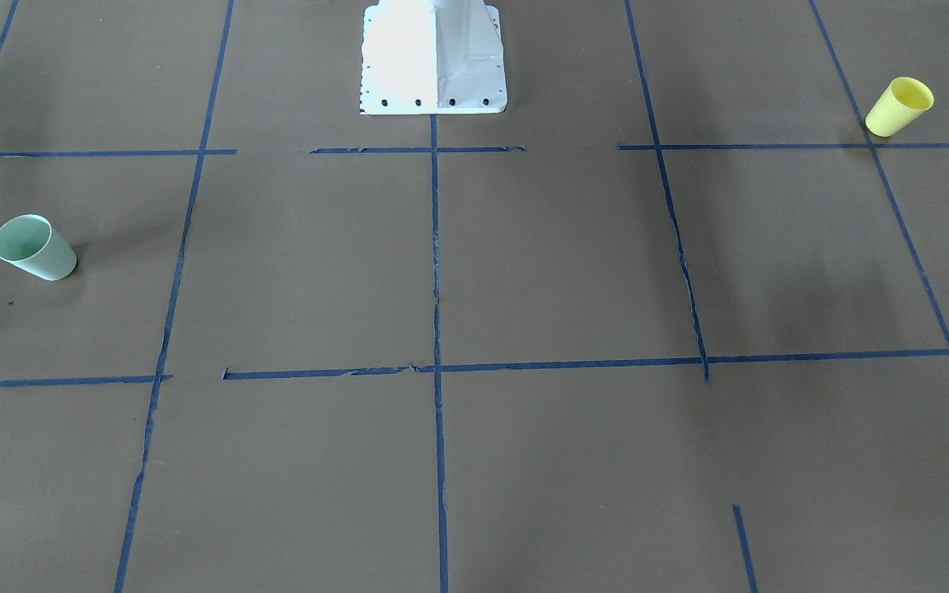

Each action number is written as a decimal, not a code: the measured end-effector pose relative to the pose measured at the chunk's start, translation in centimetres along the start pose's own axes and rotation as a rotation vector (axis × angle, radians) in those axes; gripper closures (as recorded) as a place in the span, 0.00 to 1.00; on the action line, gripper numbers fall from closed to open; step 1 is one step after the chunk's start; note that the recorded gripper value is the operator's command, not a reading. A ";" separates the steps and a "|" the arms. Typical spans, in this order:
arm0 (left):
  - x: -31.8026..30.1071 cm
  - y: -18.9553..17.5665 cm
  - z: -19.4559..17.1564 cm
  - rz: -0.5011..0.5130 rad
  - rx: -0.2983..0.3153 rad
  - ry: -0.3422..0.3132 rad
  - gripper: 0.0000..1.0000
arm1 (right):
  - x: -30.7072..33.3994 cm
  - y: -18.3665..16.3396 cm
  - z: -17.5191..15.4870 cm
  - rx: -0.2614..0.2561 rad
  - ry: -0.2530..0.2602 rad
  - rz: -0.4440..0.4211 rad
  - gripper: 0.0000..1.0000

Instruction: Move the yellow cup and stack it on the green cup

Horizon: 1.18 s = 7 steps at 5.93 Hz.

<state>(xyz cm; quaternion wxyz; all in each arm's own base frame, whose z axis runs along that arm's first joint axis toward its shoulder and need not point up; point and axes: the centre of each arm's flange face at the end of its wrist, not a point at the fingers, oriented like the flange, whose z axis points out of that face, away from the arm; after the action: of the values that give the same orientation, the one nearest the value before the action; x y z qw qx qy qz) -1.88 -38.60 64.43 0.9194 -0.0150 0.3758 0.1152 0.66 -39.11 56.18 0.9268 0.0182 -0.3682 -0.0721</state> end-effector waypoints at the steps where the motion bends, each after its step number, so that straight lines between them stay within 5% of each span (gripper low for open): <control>1: 0.4 -0.2 -0.4 0.007 0.008 0.001 0.00 | -0.1 0.0 0.1 -0.002 -0.006 -0.004 0.00; 5: 1.6 -0.6 -1.3 0.047 0.041 0.018 0.00 | -0.8 -0.2 -0.1 0.006 -0.013 -0.024 0.00; 7: 3.5 -1.2 -1.5 -0.006 0.054 0.111 0.00 | -1.1 0.7 0.0 0.003 -0.047 -0.022 0.00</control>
<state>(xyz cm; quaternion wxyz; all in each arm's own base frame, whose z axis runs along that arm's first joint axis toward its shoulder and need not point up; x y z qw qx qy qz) -0.23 -39.20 60.78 0.8975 0.0025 0.4293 0.1013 0.00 -38.27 55.51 0.9169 0.0218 -0.3899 -0.0822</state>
